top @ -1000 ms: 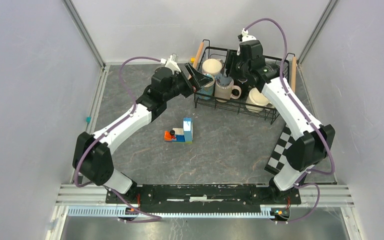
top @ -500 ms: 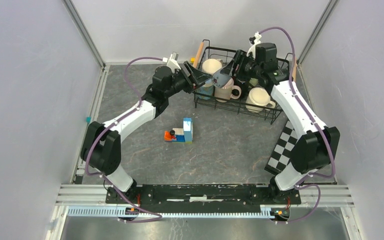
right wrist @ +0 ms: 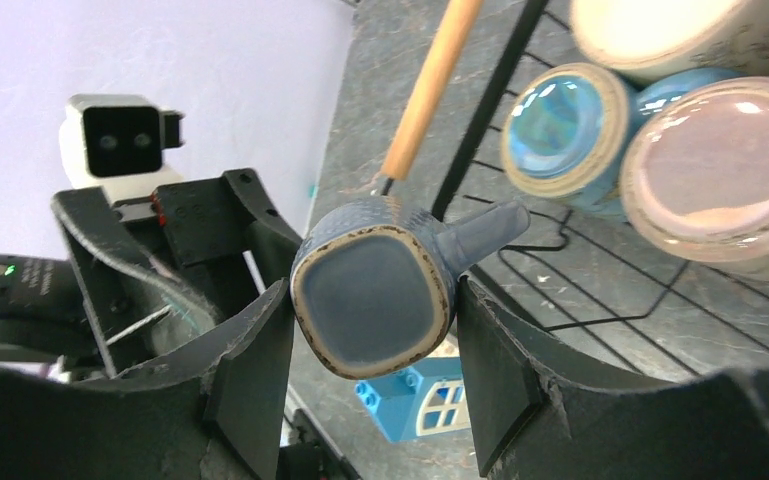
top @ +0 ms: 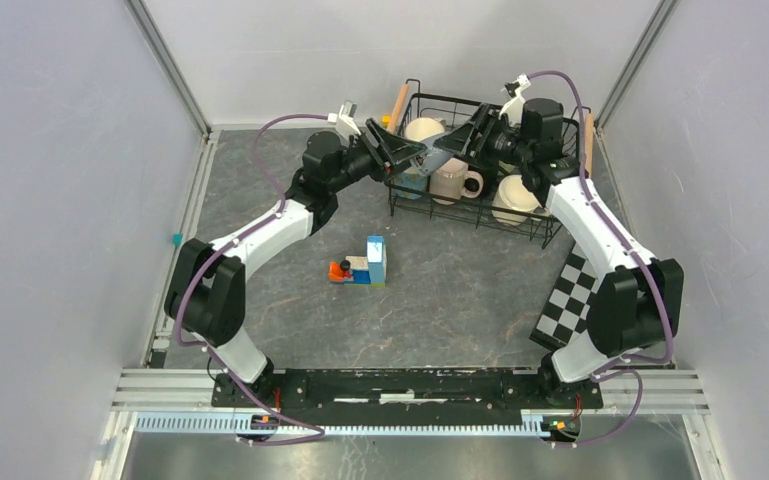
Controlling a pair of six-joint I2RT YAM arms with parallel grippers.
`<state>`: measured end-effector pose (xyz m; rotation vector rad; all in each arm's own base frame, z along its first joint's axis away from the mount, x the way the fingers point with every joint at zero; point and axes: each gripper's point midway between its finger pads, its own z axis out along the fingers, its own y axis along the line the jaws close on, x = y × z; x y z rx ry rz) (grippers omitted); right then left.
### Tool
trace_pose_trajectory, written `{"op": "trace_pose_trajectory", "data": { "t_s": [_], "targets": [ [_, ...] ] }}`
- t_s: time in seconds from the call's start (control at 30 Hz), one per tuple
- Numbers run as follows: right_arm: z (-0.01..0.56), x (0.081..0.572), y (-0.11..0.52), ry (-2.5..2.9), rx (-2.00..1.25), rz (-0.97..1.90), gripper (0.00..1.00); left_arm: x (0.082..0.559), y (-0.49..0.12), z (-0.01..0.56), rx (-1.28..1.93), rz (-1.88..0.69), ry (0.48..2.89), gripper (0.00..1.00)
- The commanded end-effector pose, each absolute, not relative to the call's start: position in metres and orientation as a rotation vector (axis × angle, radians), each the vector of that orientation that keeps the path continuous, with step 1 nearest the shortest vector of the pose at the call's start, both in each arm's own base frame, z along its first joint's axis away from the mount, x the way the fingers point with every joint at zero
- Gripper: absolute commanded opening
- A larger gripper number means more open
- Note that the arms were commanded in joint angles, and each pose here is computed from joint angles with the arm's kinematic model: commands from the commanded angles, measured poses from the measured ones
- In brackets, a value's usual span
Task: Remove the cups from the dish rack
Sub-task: Place the cup at the center of the board.
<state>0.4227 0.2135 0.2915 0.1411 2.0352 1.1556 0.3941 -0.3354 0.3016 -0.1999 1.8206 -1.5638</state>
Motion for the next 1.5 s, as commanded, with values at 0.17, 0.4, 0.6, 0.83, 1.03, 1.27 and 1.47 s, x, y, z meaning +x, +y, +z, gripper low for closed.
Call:
{"op": "trace_pose_trajectory", "data": {
  "t_s": [0.17,0.4,0.6,0.83,1.03,1.27,1.47],
  "targets": [
    [0.360,0.395,0.234,1.771,-0.010,1.451,0.23,0.371,-0.341,0.347,-0.194,-1.829,1.689,0.61],
    [0.361,0.381,0.239,1.715,-0.032,1.579,0.24,0.355,-0.336,0.367,-0.184,-1.911,1.635,0.42],
    [0.360,0.375,0.239,1.694,-0.037,1.617,0.27,0.349,-0.333,0.376,-0.171,-1.927,1.619,0.03],
    [0.354,0.371,0.235,1.702,-0.041,1.549,0.81,0.345,-0.332,0.382,-0.137,-1.877,1.639,0.02],
    [0.339,0.379,0.212,1.796,-0.012,1.246,0.98,0.337,-0.315,0.388,-0.078,-1.657,1.703,0.02],
    [0.317,0.373,0.175,1.879,0.014,0.922,0.98,0.315,-0.268,0.382,-0.053,-1.317,1.838,0.02],
    [0.304,0.368,0.155,1.927,-0.019,0.738,0.98,0.293,-0.212,0.349,-0.140,-1.022,1.999,0.02]
  ]
}}
